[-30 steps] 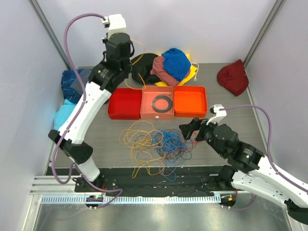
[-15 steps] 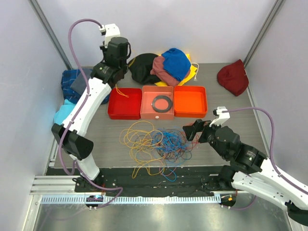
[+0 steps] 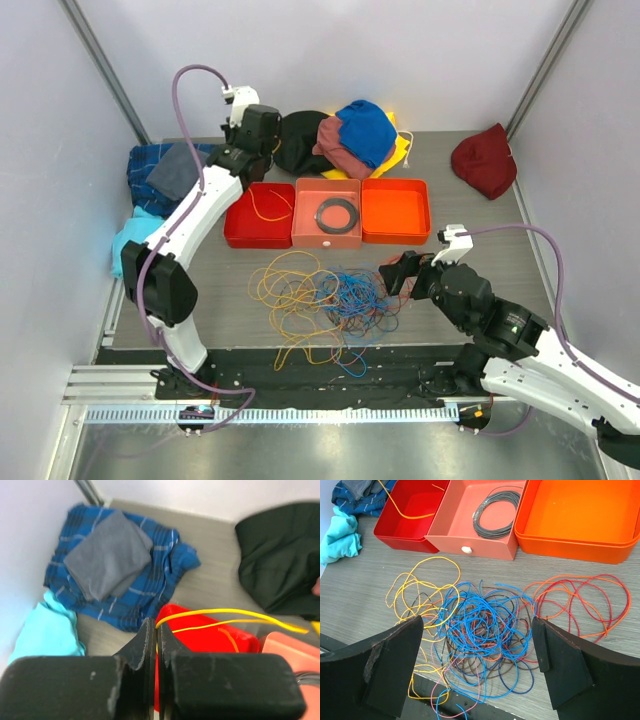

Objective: Untangle the cables

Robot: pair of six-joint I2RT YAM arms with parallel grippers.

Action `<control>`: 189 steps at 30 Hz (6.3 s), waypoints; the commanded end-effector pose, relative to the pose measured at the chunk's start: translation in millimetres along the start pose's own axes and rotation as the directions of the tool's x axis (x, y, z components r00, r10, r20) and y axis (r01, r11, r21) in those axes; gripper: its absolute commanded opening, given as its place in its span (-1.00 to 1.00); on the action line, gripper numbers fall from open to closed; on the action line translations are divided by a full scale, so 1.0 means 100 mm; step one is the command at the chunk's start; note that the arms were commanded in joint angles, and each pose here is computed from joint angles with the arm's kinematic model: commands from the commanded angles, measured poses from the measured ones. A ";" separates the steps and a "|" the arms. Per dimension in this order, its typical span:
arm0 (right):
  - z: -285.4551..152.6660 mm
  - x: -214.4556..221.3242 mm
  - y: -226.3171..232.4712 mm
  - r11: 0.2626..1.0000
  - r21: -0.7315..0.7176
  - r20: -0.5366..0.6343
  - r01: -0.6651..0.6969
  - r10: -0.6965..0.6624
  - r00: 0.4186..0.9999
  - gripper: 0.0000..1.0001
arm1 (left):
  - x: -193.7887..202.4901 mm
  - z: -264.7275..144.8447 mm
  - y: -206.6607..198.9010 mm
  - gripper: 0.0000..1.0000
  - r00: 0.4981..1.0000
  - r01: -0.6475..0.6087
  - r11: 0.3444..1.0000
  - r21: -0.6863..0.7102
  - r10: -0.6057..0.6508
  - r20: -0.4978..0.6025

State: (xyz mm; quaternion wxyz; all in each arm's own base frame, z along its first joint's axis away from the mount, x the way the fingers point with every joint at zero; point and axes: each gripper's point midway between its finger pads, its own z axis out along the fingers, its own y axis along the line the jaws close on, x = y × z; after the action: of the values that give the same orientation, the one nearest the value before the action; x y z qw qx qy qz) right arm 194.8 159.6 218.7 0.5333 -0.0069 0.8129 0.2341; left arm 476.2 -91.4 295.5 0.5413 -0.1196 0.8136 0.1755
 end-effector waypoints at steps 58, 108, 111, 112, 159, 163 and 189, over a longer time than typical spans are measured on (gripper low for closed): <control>0.30 0.32 -0.16 0.993 0.115 -0.025 -0.038 0.041 0.999 0.99 | 3.08 -1.27 -0.79 -0.06 0.827 -0.091 0.939 0.332 0.257 -0.500; 0.35 0.23 -0.13 0.990 0.139 -0.025 0.002 0.001 1.000 0.99 | 2.97 -2.40 -1.19 -0.66 0.864 0.011 0.681 0.732 0.362 -0.349; 0.35 0.23 -0.13 0.990 0.140 -0.026 0.003 0.000 1.000 0.99 | 2.76 -2.45 -1.12 -0.86 0.886 0.027 0.680 0.732 0.323 -0.332; 0.36 0.23 -0.13 0.990 0.140 -0.026 0.003 0.001 1.000 0.99 | 2.67 -2.47 -1.10 -0.93 0.894 0.031 0.677 0.735 0.310 -0.323; 0.64 0.10 1.38 0.889 -0.455 -0.064 -0.059 0.033 0.997 0.89 | 1.06 -2.89 -0.42 -1.00 0.984 0.120 0.633 0.764 0.025 -0.175; 0.68 0.17 1.36 0.894 -0.447 -0.075 -0.046 0.014 0.997 0.88 | 1.05 -2.89 -0.38 -1.00 0.984 0.125 0.634 0.763 0.017 -0.176; 0.69 0.27 1.55 0.869 -0.495 -0.070 -0.007 -0.031 0.997 0.85 | -1.67 -3.54 -0.07 -1.00 0.923 0.003 0.596 0.803 -0.310 0.227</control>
State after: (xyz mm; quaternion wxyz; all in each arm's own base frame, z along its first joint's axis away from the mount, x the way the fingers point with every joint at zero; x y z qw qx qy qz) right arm 202.2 318.5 202.1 0.4607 -0.1503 0.7762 0.4033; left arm 244.1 -241.9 549.2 0.6618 0.0671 0.7062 -0.2424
